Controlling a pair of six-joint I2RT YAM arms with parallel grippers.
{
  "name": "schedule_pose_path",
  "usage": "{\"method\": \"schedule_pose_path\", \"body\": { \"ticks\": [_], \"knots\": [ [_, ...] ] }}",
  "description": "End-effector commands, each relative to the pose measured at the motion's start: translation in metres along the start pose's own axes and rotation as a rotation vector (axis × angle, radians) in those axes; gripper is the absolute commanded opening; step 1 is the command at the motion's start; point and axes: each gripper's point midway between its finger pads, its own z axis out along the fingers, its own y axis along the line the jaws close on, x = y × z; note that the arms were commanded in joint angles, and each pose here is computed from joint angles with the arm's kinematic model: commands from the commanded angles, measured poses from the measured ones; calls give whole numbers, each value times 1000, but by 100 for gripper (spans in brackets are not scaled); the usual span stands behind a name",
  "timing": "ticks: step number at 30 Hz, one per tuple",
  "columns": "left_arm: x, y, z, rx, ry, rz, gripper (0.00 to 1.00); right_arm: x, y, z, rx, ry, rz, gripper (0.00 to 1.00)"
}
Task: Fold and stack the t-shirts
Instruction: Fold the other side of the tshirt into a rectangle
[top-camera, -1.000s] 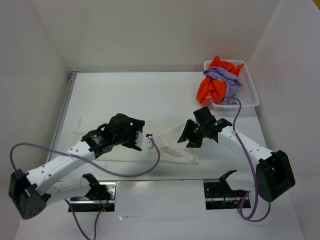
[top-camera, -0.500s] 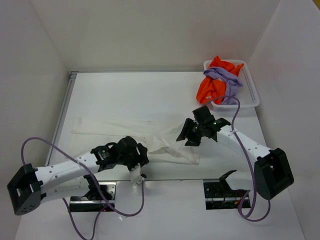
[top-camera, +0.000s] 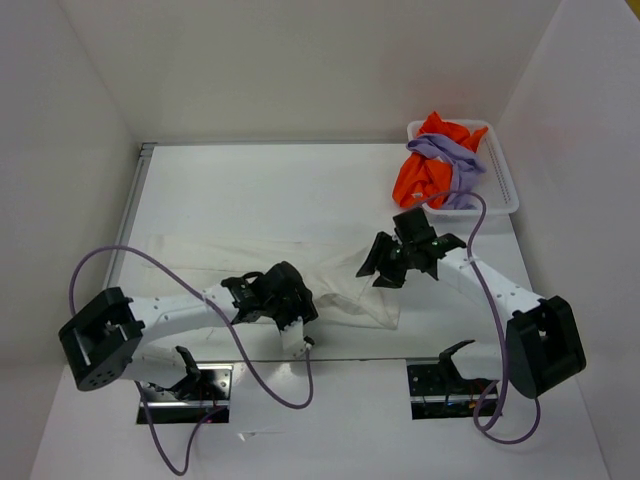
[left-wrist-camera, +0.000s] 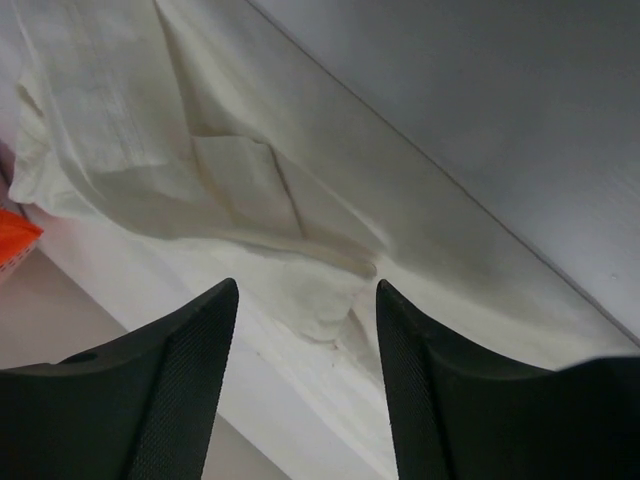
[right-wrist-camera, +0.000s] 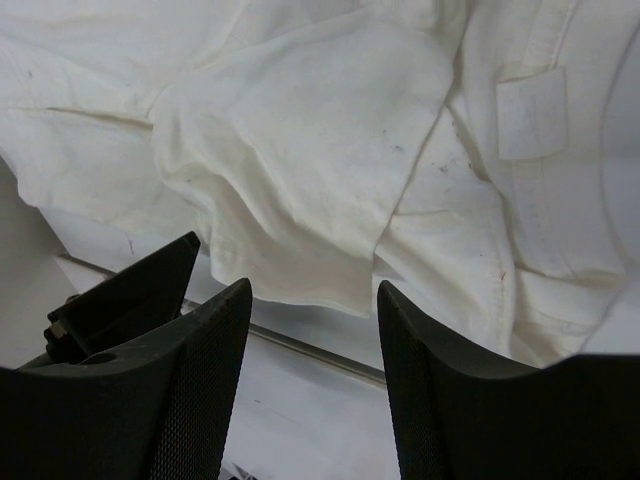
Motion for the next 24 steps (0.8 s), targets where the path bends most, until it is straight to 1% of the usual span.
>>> {"method": "schedule_pose_path", "body": {
  "ticks": [1, 3, 4, 5, 7, 8, 10, 12, 15, 16, 18, 19, 20, 22, 24],
  "knots": [
    [-3, 6, 8, 39, -30, 11, 63, -13, 8, -2, -42, -28, -36, 59],
    [-3, 4, 8, 48, -31, 9, 62, -13, 5, -3, -33, -27, -26, 59],
    [-4, -5, 11, 60, -32, 7, 62, -13, 1, -2, -31, -20, -15, 59],
    [-3, 0, 10, 31, -29, 12, 62, -13, 1, -2, -31, -20, -14, 59],
    [-1, 2, 13, 35, -20, 3, 61, -12, 2, -3, -44, -10, -18, 59],
    [0, 5, 16, 38, -20, -11, 55, -11, 3, -4, -51, -3, -18, 59],
    [8, 2, 22, 72, 15, -74, 49, -7, 0, -1, -47, 17, -23, 59],
    [10, 8, 21, 70, 27, -98, 43, 1, -10, 1, -21, 44, -20, 59],
    [7, -4, 22, 105, 15, -104, 39, 4, -13, 2, -13, 51, -17, 59],
    [7, -2, 20, 96, 16, -103, 33, 8, -15, 3, -14, 63, -13, 59],
    [7, -5, 20, 105, 16, -115, 25, 8, -15, 3, -14, 64, -4, 59],
    [9, -9, 19, 119, 31, -136, 21, 6, -18, 6, 6, 57, 8, 59],
    [11, -7, 17, 120, 43, -135, 18, -1, -19, 6, 27, 24, 16, 59],
    [10, -9, 10, 126, 44, -145, 17, -8, -23, 6, 61, -12, 31, 59],
    [10, -10, 4, 119, 53, -144, 15, -30, -19, 3, 86, -96, 30, 59]
  ]
}}
